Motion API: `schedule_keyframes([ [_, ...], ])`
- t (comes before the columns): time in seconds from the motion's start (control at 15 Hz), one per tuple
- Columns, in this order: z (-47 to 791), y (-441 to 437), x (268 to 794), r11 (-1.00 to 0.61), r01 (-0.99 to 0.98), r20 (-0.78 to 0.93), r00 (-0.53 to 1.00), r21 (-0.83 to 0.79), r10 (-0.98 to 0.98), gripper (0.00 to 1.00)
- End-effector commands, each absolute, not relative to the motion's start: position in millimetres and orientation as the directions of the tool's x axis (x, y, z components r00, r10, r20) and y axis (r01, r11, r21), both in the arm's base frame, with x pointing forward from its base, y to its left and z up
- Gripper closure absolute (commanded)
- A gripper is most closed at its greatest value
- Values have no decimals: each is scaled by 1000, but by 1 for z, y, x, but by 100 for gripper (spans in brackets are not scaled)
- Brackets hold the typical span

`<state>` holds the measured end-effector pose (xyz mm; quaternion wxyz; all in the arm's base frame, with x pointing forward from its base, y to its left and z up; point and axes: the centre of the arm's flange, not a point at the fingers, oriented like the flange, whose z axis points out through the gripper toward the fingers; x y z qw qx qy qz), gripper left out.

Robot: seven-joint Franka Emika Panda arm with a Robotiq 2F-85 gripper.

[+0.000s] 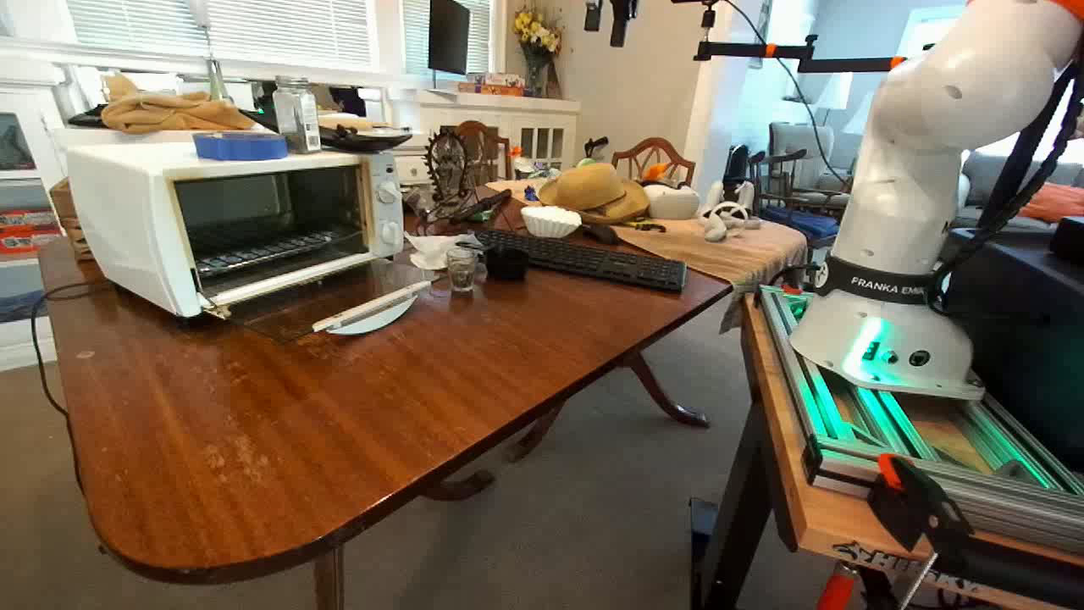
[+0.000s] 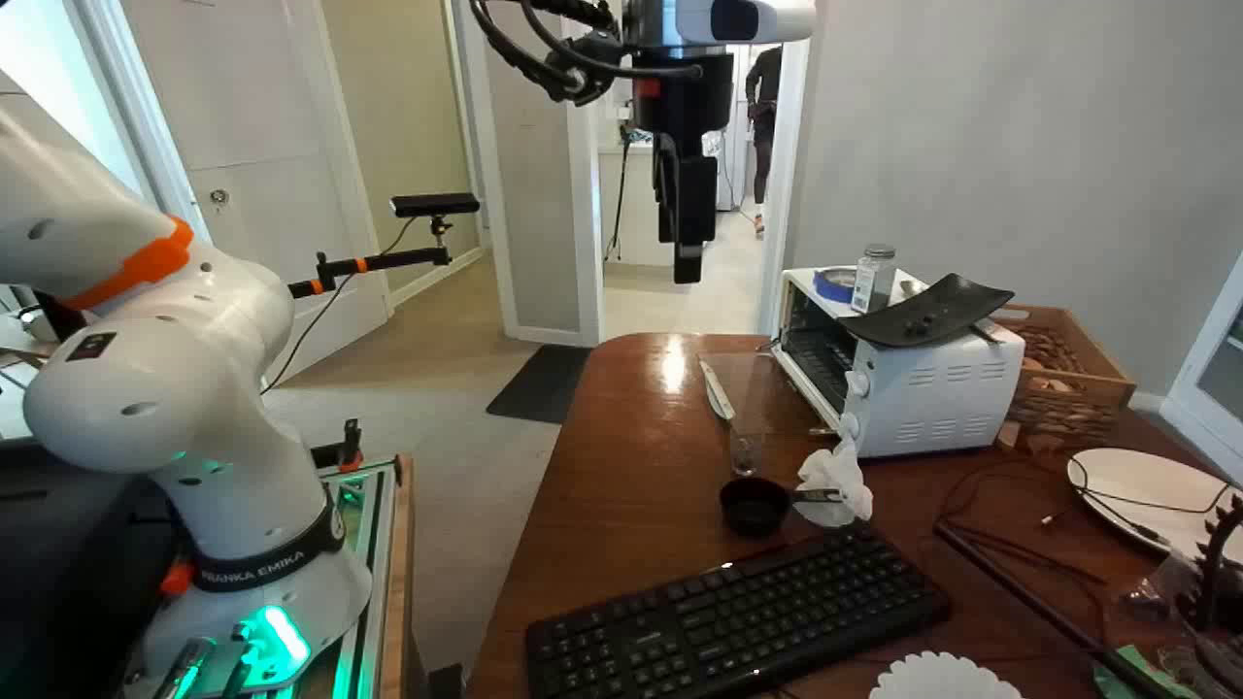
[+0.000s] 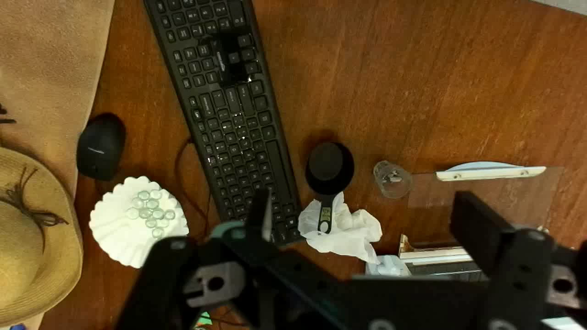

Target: Pour the contents in the cup into the black item

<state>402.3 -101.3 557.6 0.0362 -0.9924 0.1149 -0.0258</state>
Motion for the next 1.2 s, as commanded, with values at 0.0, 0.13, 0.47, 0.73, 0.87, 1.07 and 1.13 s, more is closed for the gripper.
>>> schedule_keyframes([
  [0.0, 558, -101, 402, -971, -226, 43, 972, -78, -230, 0],
  [0.13, 558, -101, 402, -971, -226, 43, 972, -78, -230, 0],
  [0.47, 563, -97, 410, -993, -111, 20, 994, 33, -110, 0],
  [0.73, 561, -72, 423, -990, 53, -52, 998, 128, 46, 0],
  [0.87, 553, -54, 436, -977, 155, -73, 987, 144, 145, 0],
  [1.07, 541, -24, 456, -941, 314, -101, 948, 130, 302, 0],
  [1.13, 533, -19, 465, -923, 366, -107, 929, 122, 354, 0],
])
